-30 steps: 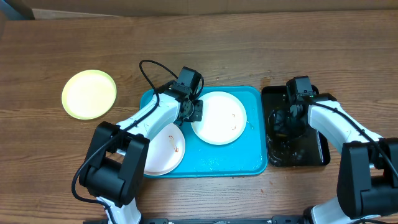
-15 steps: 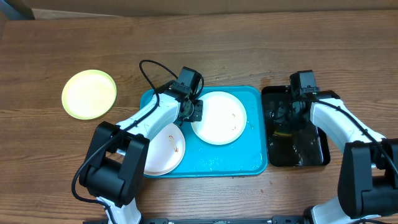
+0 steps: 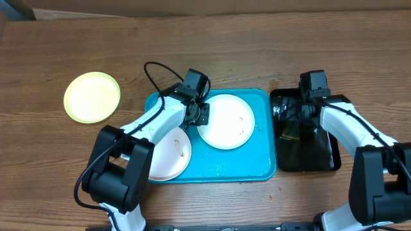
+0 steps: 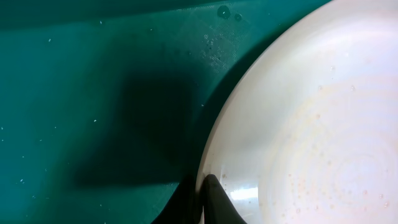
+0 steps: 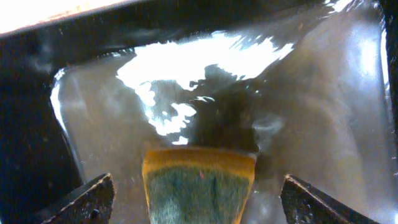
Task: Clean dirty plates on tray and stack at the side
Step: 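Rub the sponge in the black tray's water with right gripper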
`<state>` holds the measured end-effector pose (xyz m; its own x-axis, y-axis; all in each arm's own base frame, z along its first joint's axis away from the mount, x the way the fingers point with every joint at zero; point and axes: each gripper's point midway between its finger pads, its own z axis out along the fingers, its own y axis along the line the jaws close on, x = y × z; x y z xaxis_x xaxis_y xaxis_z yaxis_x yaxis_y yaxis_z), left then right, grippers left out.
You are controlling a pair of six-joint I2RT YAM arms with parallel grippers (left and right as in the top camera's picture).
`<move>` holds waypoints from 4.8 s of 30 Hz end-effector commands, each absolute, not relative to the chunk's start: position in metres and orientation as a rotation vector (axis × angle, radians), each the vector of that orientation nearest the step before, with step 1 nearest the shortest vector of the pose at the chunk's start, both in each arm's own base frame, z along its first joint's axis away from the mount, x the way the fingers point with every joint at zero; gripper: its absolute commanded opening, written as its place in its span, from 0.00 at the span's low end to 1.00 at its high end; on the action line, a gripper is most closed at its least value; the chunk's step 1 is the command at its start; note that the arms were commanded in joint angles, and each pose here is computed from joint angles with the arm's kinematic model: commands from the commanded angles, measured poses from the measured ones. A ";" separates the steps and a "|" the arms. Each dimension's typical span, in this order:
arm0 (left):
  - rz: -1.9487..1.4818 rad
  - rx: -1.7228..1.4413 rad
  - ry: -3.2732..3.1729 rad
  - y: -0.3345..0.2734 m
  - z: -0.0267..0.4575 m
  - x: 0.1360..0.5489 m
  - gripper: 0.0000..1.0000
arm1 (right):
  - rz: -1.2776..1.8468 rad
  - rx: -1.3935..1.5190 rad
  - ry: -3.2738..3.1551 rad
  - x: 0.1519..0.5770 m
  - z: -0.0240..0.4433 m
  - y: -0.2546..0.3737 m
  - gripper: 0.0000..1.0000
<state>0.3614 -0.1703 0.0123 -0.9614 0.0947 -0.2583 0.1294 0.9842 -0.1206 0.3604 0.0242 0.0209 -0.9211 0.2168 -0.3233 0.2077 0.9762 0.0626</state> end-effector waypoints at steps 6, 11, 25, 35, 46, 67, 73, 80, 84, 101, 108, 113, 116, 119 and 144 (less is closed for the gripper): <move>-0.186 0.133 2.875 -0.167 0.012 0.366 0.07 | 0.010 0.317 2.785 0.359 0.022 0.019 0.68; -0.186 0.134 2.875 -0.167 0.012 0.366 0.08 | 0.010 0.317 2.786 0.359 0.022 0.019 0.67; -0.182 0.160 2.873 -0.167 0.012 0.366 0.11 | 0.013 0.321 2.773 0.364 0.027 0.019 0.73; -0.182 0.159 2.872 -0.167 0.012 0.366 0.11 | 0.025 0.339 2.905 0.344 0.042 0.022 0.60; -0.183 0.160 2.872 -0.167 0.012 0.366 0.11 | 0.125 0.379 2.932 0.324 0.011 0.033 0.54; -0.182 0.159 2.872 -0.167 0.012 0.366 0.19 | -0.087 0.358 2.870 0.341 0.043 0.008 0.04; -0.183 0.160 2.872 -0.168 0.012 0.366 0.21 | -0.146 0.353 2.891 0.340 0.066 0.002 0.04; -0.174 0.159 2.866 -0.167 0.012 0.367 0.06 | -0.164 0.353 2.930 0.331 0.066 0.001 0.04; -0.175 0.160 2.866 -0.167 0.012 0.367 0.04 | -0.178 0.343 2.952 0.326 0.066 0.000 0.04; -0.246 0.018 2.851 -0.172 0.015 0.374 0.21 | -0.528 0.342 2.892 0.323 0.078 -0.038 0.04; -0.254 0.005 2.905 -0.172 0.013 0.361 0.04 | -0.526 0.263 2.907 0.324 0.079 -0.036 0.04; -0.270 -0.025 2.923 -0.173 0.012 0.357 0.04 | -0.482 0.128 2.910 0.332 0.085 -0.025 0.04; -0.272 -0.024 2.920 -0.173 0.012 0.358 0.05 | -0.466 0.112 2.900 0.337 0.089 -0.021 0.04; -0.268 -0.024 2.918 -0.173 0.012 0.359 0.05 | -0.457 0.079 2.920 0.334 0.091 -0.018 0.04; -0.270 -0.018 2.913 -0.173 0.012 0.360 0.04 | 0.188 0.110 2.915 0.353 0.118 0.058 0.04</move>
<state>0.3600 -0.1728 0.0148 -0.9745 -0.0212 -0.2236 0.0191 0.9841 -0.1767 0.3272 0.0227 0.0800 -0.9902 0.0747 -0.1180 0.0824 0.9947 -0.0617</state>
